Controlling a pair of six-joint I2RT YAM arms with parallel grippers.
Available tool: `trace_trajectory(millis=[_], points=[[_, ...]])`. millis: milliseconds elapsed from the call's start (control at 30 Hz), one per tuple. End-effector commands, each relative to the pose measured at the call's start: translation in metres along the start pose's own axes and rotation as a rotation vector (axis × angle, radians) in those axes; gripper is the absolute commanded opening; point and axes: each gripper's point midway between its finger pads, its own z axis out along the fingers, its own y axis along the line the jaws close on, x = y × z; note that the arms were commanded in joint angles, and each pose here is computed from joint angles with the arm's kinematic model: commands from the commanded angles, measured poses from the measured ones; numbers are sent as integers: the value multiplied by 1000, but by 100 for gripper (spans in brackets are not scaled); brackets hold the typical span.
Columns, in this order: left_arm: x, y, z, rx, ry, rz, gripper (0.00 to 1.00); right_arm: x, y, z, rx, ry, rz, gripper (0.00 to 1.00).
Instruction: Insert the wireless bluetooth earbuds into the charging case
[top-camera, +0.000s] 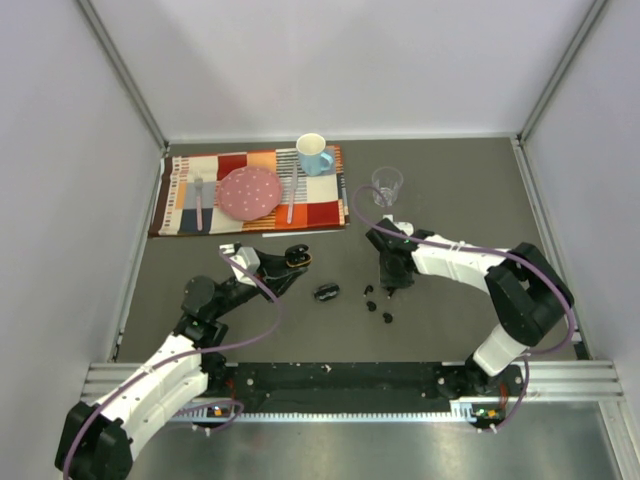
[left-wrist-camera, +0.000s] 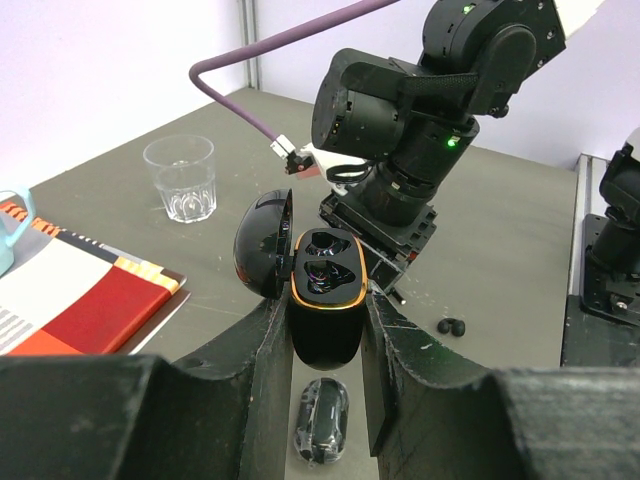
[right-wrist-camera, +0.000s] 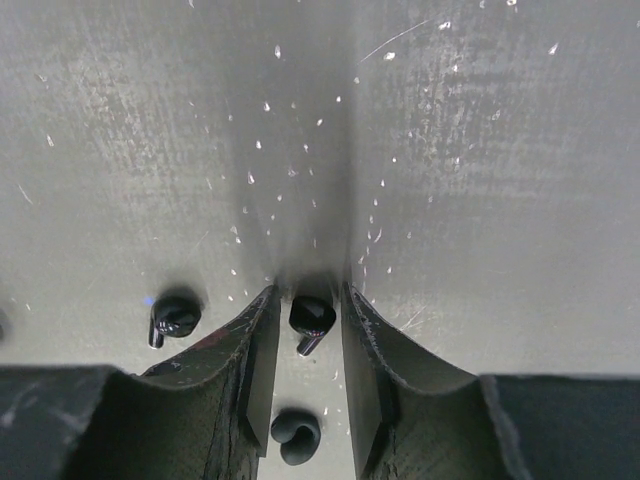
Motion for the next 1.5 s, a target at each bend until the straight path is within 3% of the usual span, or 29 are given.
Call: trace_trajectory(millis=[0,1467], points=[[-15,1,2,2,-45,33,0,17,-2,12,37,42,29,31],[-14,2,3,-7,-41,29,0,15,-8,1,108,-11,65,34]])
